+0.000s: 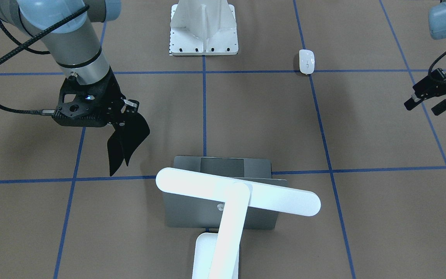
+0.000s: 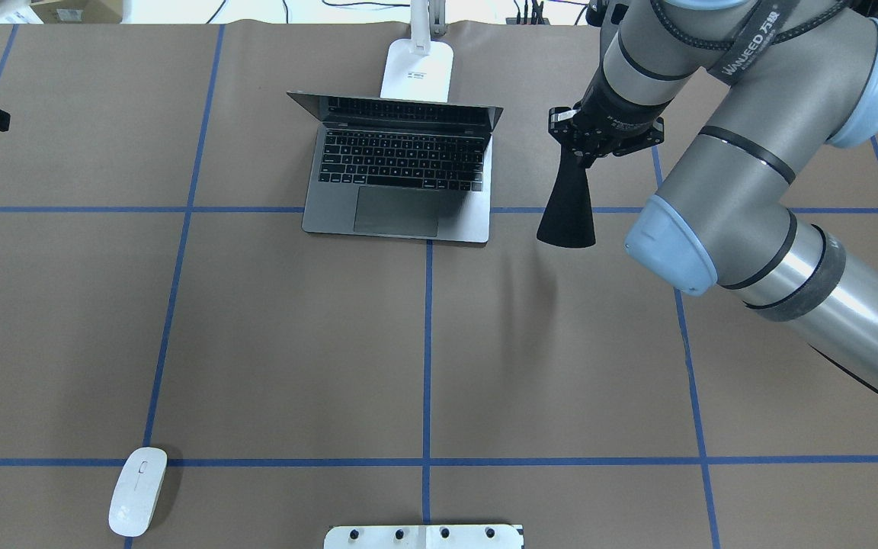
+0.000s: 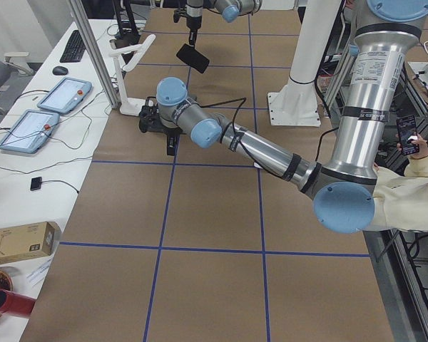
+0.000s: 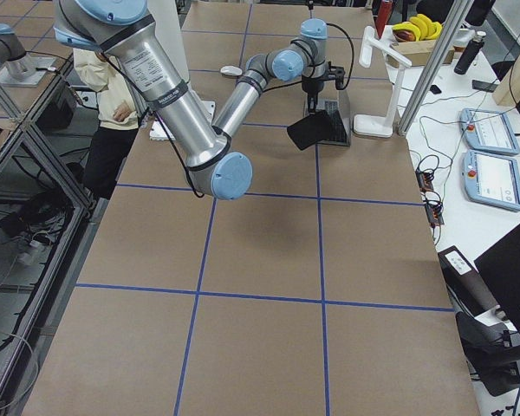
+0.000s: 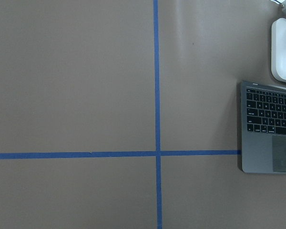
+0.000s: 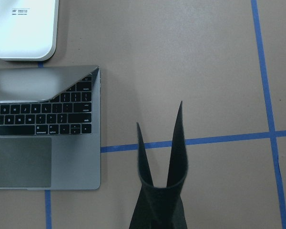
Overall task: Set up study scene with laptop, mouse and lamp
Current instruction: 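Lay the mouse pad beside the laptop and open the right gripper, then grasp the white mouse with the left gripper while the right arm withdraws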
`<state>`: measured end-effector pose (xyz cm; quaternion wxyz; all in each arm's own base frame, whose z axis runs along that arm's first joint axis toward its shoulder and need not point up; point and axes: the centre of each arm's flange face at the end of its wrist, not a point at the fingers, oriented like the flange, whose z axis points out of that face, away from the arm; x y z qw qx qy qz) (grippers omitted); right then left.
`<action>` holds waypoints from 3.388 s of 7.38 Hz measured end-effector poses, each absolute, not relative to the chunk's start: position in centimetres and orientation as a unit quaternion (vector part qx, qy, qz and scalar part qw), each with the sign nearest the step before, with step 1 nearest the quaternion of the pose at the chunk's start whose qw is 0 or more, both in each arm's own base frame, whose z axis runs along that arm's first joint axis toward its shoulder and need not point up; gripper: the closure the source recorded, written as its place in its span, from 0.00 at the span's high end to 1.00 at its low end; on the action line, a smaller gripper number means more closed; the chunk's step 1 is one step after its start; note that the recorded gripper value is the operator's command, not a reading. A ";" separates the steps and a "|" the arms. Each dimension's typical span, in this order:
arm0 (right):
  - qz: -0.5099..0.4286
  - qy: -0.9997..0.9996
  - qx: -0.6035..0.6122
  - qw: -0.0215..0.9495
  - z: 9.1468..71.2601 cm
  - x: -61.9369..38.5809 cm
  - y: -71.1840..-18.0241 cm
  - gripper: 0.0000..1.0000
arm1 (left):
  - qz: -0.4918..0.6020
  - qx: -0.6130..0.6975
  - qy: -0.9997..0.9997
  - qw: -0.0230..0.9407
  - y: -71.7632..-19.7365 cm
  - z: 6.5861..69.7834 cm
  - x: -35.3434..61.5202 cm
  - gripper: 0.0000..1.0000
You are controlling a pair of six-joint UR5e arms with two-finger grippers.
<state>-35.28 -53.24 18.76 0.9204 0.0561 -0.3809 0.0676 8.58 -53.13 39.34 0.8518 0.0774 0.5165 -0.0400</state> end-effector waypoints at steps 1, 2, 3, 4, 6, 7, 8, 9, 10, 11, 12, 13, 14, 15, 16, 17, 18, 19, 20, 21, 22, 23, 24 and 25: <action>0.066 -0.370 0.072 0.924 18.8 -35.8 -53.1 1.00 | -0.040 0.077 0.517 0.852 -53.1 39.4 8.6 0.99; 0.065 -0.365 0.081 0.925 18.7 -36.3 -52.9 1.00 | -0.040 0.077 0.517 0.852 -53.1 39.4 8.6 0.99; 0.065 -0.363 0.084 0.926 18.7 -36.4 -52.8 1.00 | -0.040 0.077 0.516 0.852 -53.1 39.4 8.6 0.99; 0.065 -0.362 0.085 0.926 18.7 -36.5 -52.8 1.00 | -0.041 0.076 0.516 0.852 -53.1 39.4 8.6 1.00; 0.060 -0.354 0.080 0.930 20.2 -36.5 -52.7 1.00 | -0.050 0.070 0.510 0.856 -52.9 39.9 8.6 1.00; 0.042 -0.343 0.075 0.935 22.4 -36.0 -52.7 1.00 | -0.059 0.068 0.499 0.862 -52.2 41.0 8.4 1.00; 0.010 -0.327 0.072 0.942 25.5 -34.7 -53.0 1.00 | -0.067 0.064 0.483 0.871 -50.7 42.5 8.5 1.00; -0.024 -0.311 0.067 0.948 29.2 -32.5 -53.5 1.00 | -0.069 0.052 0.472 0.878 -48.7 44.0 9.2 1.00; -0.056 -0.294 0.061 0.952 33.2 -29.5 -53.9 1.00 | -0.068 0.039 0.464 0.882 -46.8 44.6 10.6 1.00; -0.091 -0.277 0.054 0.955 37.4 -25.8 -54.3 1.00 | -0.061 0.030 0.458 0.886 -45.3 44.3 12.7 1.00; -0.129 -0.263 0.044 0.955 41.6 -22.1 -54.2 1.00 | -0.045 0.025 0.453 0.890 -44.0 44.0 15.0 1.00; -0.153 -0.255 0.032 0.954 45.2 -18.7 -53.6 1.00 | -0.032 0.021 0.446 0.894 -42.7 43.9 17.6 1.00; -0.166 -0.253 0.021 0.953 48.0 -16.0 -52.9 1.00 | -0.026 0.016 0.441 0.897 -41.2 43.8 20.9 1.00; -0.185 -0.253 0.012 0.949 50.3 -13.7 -52.0 1.00 | -0.023 0.011 0.437 0.899 -39.0 43.6 25.4 1.00; -0.202 -0.253 0.008 0.946 52.0 -12.0 -51.3 1.00 | -0.015 0.009 0.433 0.901 -36.3 43.4 29.6 1.00; -0.213 -0.253 0.004 0.944 53.3 -10.6 -51.1 1.00 | 0.000 0.009 0.426 0.905 -33.6 43.6 32.7 1.00; -0.224 -0.253 0.001 0.941 54.6 -9.3 -51.2 1.00 | 0.018 0.012 0.417 0.909 -31.0 44.4 34.7 1.00; -0.233 -0.254 -0.002 0.939 55.7 -8.2 -51.4 1.00 | 0.034 0.013 0.412 0.910 -28.8 45.5 35.6 1.00; -0.238 -0.254 -0.004 0.937 56.4 -7.5 -51.4 1.00 | 0.044 0.011 0.411 0.910 -27.0 46.2 36.2 1.00; -0.240 -0.255 -0.005 0.937 56.8 -7.2 -51.4 1.00 | 0.048 0.007 0.414 0.909 -25.5 46.3 36.9 1.00; -0.241 -0.255 -0.006 0.936 57.0 -7.0 -51.3 1.00 | 0.049 0.003 0.418 0.907 -24.1 46.1 37.6 1.00; -0.241 -0.255 -0.007 0.936 57.1 -6.9 -51.3 1.00 | 0.050 0.002 0.419 0.906 -22.9 45.8 38.2 1.00; -0.240 -0.255 -0.007 0.937 57.2 -6.8 -51.3 1.00 | 0.054 0.004 0.416 0.908 -21.8 46.0 38.7 1.00; -0.239 -0.255 -0.009 0.937 57.4 -6.6 -51.3 1.00 | 0.059 0.006 0.410 0.910 -20.9 46.4 38.8 1.00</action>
